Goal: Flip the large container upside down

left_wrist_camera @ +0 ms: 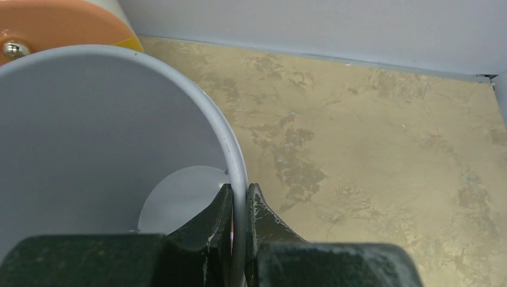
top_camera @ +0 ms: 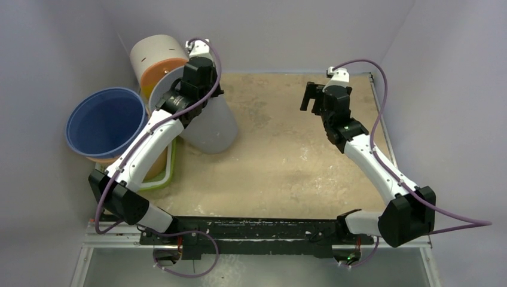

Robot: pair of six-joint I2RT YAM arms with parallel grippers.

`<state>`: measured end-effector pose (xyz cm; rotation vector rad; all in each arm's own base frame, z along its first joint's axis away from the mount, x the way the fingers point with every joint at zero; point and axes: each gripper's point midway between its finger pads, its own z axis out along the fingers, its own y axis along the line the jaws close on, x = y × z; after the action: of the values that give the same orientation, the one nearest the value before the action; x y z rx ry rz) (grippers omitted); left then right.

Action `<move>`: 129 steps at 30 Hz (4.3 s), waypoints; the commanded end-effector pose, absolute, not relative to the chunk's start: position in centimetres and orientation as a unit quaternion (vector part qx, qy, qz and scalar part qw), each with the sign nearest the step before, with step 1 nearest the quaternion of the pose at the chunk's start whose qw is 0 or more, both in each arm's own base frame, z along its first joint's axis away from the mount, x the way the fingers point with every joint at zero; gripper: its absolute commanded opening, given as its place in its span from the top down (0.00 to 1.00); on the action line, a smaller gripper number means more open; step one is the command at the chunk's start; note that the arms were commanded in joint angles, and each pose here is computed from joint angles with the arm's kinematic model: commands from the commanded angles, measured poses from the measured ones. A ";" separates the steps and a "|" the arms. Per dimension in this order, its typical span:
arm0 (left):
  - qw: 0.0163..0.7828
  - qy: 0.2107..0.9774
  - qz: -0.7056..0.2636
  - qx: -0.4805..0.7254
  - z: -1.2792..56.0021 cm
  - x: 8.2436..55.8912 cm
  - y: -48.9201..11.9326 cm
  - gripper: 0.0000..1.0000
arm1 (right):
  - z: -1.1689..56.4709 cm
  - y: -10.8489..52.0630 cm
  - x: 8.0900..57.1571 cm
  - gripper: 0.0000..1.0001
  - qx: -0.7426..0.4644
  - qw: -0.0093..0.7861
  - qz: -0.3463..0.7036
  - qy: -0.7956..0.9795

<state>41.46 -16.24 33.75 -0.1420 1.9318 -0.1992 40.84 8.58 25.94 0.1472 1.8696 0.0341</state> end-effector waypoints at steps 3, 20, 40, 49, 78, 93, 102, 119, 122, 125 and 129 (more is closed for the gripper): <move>0.615 0.783 -0.074 -0.054 36.7 42.2 -17.9 1.00 | 27.7 8.1 40.4 0.00 0.073 0.615 0.020 0.785; 0.618 0.781 -0.089 -0.024 38.2 41.2 -19.1 0.42 | 27.8 7.9 40.1 0.00 0.050 0.608 0.006 0.792; 0.670 0.700 0.111 -0.220 46.8 34.2 -1.2 0.36 | 38.7 27.1 40.0 0.13 -0.217 0.622 0.188 0.728; 0.692 0.683 0.078 -0.221 47.5 32.0 -0.7 0.36 | 37.6 40.3 35.4 0.14 -0.386 0.588 0.221 0.676; 0.703 0.668 0.074 -0.234 48.1 29.6 0.6 0.36 | 36.5 45.3 32.4 0.18 -0.432 0.582 0.228 0.650; 0.696 0.674 0.083 -0.232 47.5 30.0 0.5 0.36 | 32.3 48.9 29.5 0.20 -0.486 0.537 0.252 0.641; 0.700 0.668 0.082 -0.237 47.9 29.4 0.9 0.36 | 30.1 49.0 29.9 0.25 -0.483 0.528 0.243 0.655; 0.705 0.661 0.078 -0.244 48.1 28.4 1.4 0.36 | 28.0 48.6 30.8 0.84 -0.460 0.521 0.226 0.683; 0.705 0.662 0.077 -0.243 48.2 28.3 1.4 0.36 | 29.2 48.0 31.5 1.00 -0.434 0.541 0.215 0.687; 0.707 0.661 0.071 -0.242 48.4 28.2 1.3 0.36 | 32.1 46.9 32.5 1.00 -0.391 0.574 0.216 0.686; 0.712 0.655 0.063 -0.244 49.3 27.7 1.4 0.36 | 37.7 43.8 34.0 1.00 -0.302 0.628 0.267 0.665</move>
<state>28.82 1.00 47.05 -0.5091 1.5157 0.1890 32.12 47.51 27.25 -1.0224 1.6823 0.4943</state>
